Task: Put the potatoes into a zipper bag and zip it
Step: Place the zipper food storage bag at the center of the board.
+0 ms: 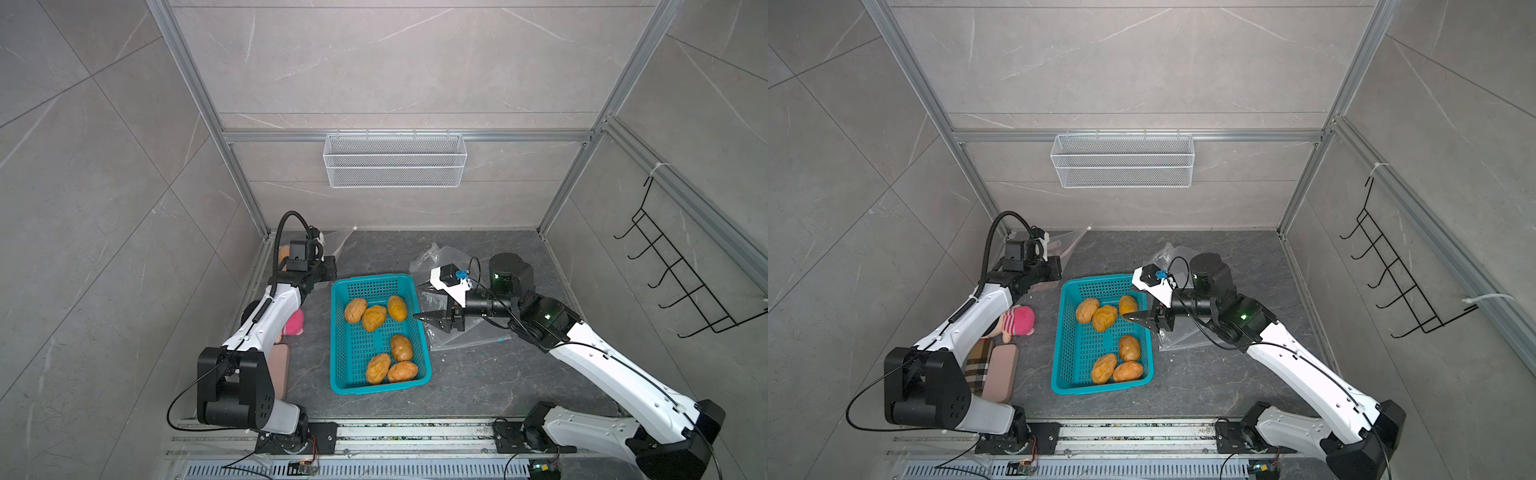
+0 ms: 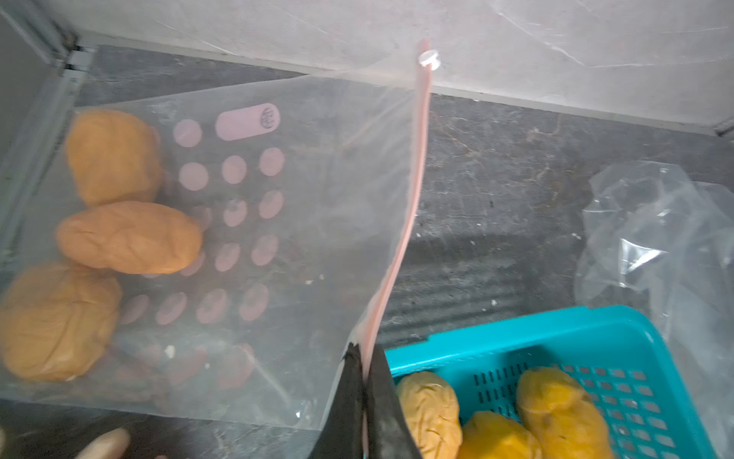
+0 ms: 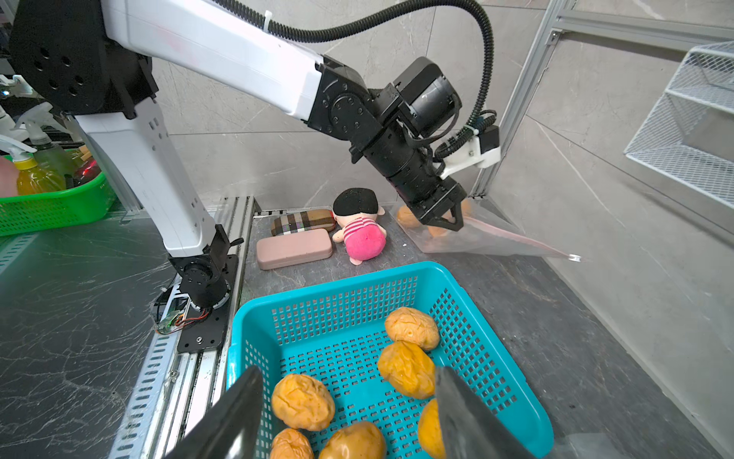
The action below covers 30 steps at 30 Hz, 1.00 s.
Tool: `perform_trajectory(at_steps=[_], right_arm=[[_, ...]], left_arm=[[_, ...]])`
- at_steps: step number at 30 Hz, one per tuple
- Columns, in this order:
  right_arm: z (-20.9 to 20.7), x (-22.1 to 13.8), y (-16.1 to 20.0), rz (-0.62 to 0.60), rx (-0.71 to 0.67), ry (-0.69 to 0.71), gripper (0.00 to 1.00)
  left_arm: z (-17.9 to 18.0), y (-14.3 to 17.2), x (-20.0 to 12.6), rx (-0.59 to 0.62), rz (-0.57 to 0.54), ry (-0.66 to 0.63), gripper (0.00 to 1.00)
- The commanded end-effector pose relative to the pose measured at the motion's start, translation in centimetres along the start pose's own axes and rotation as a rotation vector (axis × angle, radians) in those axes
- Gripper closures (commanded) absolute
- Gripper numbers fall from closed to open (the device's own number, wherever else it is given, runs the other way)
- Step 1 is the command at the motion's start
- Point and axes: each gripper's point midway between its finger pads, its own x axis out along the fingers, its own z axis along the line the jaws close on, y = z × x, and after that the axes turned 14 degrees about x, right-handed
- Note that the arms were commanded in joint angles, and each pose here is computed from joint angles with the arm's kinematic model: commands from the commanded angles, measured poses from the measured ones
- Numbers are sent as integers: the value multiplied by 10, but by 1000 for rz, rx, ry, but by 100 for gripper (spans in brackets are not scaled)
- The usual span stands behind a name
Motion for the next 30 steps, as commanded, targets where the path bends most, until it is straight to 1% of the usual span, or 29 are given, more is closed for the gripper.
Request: perform_trajectory(at_steps=[1,3,4,5,7,8,11,12,15,17,19,21,24,26,28,30], right_arm=[[-7,3,5,-12,43,26,31],[-18,4,8,-17,81,83,29],[-24,4,10,-20,101,116,28],[-31,4,11,-24,120,154,27],[-46,3,15,-31,158,235,24],[-54,1,16,-35,183,282,23],[-81,-6,21,-46,253,435,22],[-91,-9,22,-50,281,490,21],[-120,-15,34,-13,382,643,20],[-137,-18,47,32,451,741,20],[-150,-20,60,82,489,813,20],[-161,-28,79,132,518,897,20],[-171,-43,113,162,582,967,20],[-174,-53,142,189,589,993,20],[-176,-62,161,258,516,1030,21],[-175,-67,167,327,423,1028,23]], left_arm=[[-30,-31,-12,-38,-105,127,100],[-29,-23,-13,-85,-65,118,100],[-29,-20,-15,-97,-51,120,95],[-33,-17,-16,-108,-31,137,88],[-38,-9,-20,-122,14,166,81],[-41,-5,-21,-133,34,179,73],[-39,4,-30,-166,89,161,54],[-39,4,-35,-166,107,158,51],[-43,-2,-58,-149,144,163,48],[-45,-15,-82,-129,109,166,47],[-51,-21,-104,-117,59,190,43],[-66,-17,-119,-123,34,273,41],[-87,4,-137,-99,44,389,41],[-91,25,-145,-77,72,408,41],[-93,45,-152,-49,93,416,42],[-91,60,-156,-42,99,401,42]])
